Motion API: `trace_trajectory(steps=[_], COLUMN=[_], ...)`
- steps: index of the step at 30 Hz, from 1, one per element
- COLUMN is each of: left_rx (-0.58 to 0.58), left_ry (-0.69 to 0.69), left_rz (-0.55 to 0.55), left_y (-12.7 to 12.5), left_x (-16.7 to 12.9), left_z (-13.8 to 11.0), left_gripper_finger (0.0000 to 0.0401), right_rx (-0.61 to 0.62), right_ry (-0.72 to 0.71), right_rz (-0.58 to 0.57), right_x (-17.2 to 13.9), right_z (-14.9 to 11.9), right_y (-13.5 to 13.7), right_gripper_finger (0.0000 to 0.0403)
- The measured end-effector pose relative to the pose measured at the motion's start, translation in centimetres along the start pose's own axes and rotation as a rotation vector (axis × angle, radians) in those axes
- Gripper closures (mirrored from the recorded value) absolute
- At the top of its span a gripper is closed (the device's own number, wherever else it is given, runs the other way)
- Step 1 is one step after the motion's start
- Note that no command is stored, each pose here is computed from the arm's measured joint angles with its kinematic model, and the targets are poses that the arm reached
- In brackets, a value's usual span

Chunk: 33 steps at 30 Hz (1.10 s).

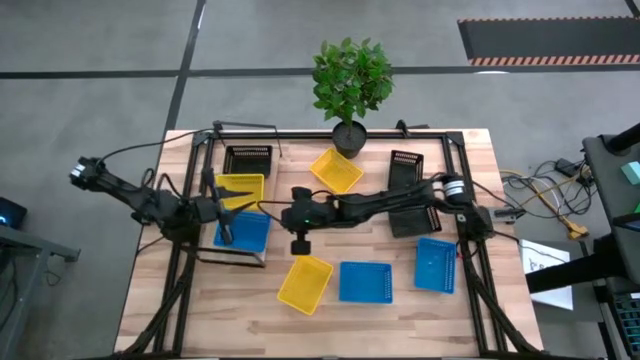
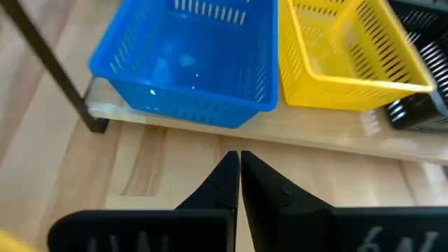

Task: Stack baskets on shelf by color
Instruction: Put the top blue basket on the shelf, then adjust the yellow basket on the shelf

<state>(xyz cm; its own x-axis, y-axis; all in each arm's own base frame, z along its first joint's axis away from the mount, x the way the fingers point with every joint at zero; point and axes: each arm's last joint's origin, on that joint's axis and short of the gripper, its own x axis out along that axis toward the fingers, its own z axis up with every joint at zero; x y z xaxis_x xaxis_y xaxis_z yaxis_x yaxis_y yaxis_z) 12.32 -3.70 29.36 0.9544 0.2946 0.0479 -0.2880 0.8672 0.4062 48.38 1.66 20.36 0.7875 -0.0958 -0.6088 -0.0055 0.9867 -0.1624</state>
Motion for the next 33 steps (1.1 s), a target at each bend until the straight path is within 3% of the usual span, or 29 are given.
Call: trace_trajectory(steps=[8,23,33], left_rx=[-0.036,-0.09,-0.187], left_ry=[-0.05,-0.079,-0.056], left_rz=[0.025,0.038,0.034], left_y=[1.2,2.0,1.5], left_x=[-1.1,-1.9,-1.4], left_z=[0.1,0.2,0.1], left_gripper_finger=[0.0318,0.0318,0.0318], right_rx=[0.013,-0.036,-0.057], right_ry=[0.021,-0.009,0.145], right_rz=[-0.014,0.013,0.038], right_x=[3.4,6.2,3.4], right_z=[-0.1,1.7,2.2], right_y=[-0.7,-0.6,-0.6], right_gripper_finger=[0.0394,0.0394,0.0394])
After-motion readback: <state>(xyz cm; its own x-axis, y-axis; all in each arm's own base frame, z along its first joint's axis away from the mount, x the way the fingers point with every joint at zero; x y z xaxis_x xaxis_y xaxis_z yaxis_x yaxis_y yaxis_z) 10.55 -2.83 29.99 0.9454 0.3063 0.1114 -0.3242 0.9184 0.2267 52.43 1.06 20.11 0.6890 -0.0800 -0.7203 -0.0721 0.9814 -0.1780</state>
